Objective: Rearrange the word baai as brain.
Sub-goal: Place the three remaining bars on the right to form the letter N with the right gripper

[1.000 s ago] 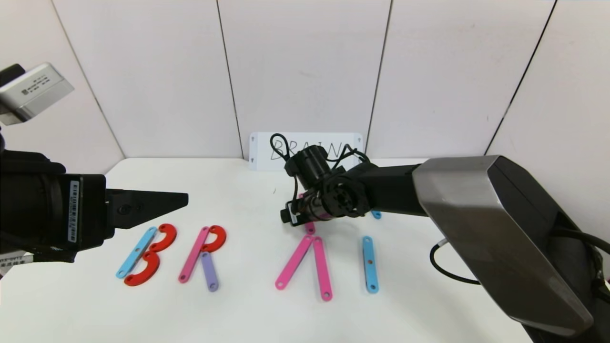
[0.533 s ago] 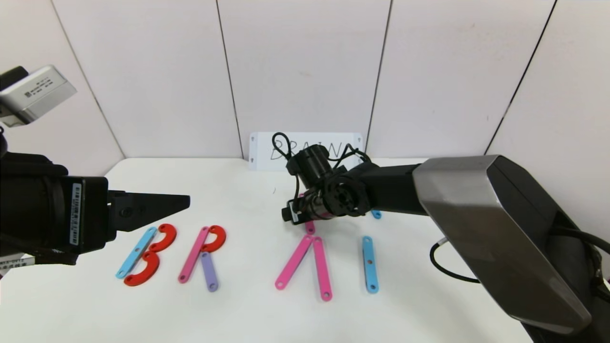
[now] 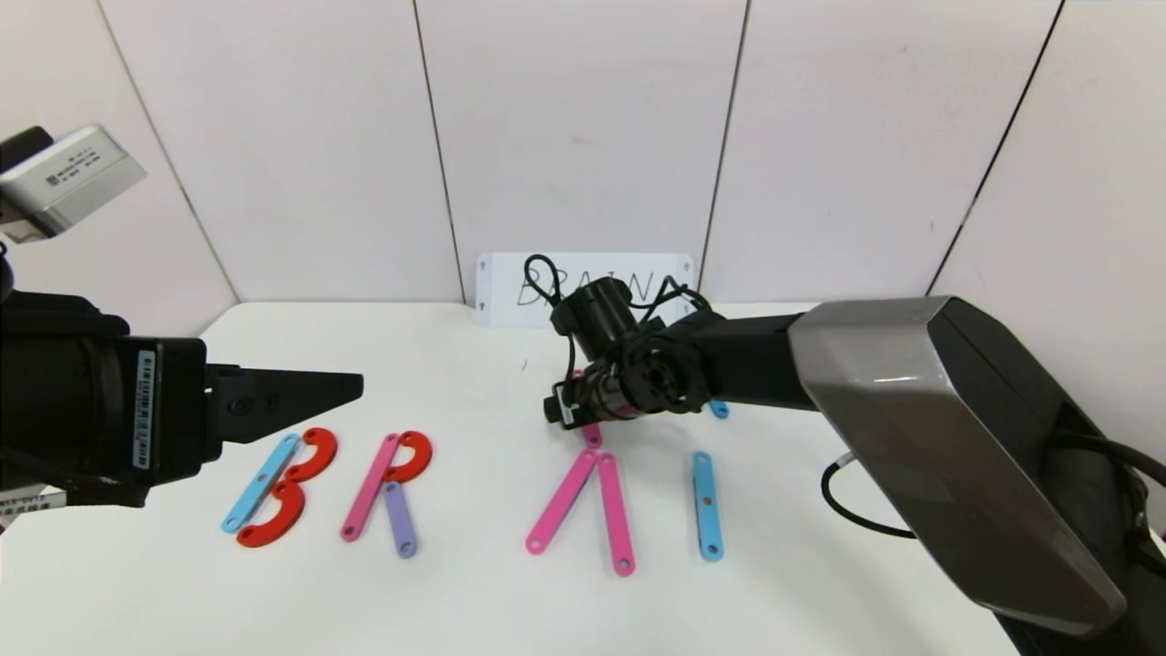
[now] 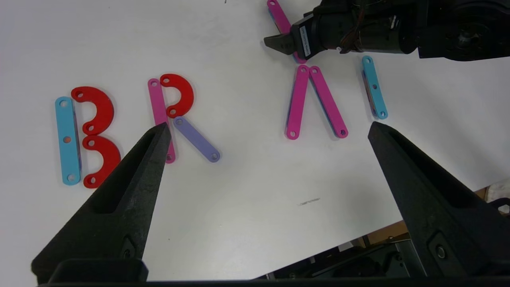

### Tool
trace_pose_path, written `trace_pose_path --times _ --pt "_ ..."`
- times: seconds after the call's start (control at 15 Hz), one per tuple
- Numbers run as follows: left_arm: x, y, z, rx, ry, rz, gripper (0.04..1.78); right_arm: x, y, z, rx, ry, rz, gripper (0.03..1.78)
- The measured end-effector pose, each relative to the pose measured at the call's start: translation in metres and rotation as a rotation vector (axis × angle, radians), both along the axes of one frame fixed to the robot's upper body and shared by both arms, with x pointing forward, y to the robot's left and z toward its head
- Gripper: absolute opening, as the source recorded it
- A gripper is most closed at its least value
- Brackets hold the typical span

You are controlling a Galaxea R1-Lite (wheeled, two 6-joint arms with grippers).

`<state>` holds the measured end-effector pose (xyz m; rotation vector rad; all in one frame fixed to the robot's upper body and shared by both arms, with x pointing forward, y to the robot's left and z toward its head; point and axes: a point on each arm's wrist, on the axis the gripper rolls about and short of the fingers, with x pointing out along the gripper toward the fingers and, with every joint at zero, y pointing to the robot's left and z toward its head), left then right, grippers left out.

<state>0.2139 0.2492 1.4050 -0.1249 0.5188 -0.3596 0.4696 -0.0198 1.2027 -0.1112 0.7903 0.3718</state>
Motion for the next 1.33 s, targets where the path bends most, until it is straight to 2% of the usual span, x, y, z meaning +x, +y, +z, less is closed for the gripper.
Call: trace_pose_path --times 0.13,0.47,0.6,1.0,1.33 --pt "0.0 0.0 0.0 0.0 0.0 -0.001 1.73 0.0 0.0 -0.001 -0.001 0.001 0.0 1.39" --pt "-0.002 0.001 0.001 -0.004 -0.004 -0.002 1.73 0.001 -0.001 -0.003 -0.003 0.006 -0.005 0.53" --pt "-0.003 0.002 0.003 -0.008 -0.011 -0.001 1.73 0.001 -0.001 -0.004 -0.004 0.011 -0.009 0.32" --pt "-0.006 0.004 0.005 -0.016 -0.022 0.0 1.73 0.003 -0.003 -0.005 -0.005 0.015 -0.018 0.3" --pt "-0.006 0.004 0.004 -0.015 -0.019 -0.002 1.73 0.01 -0.011 -0.002 -0.044 -0.034 -0.07 0.3"
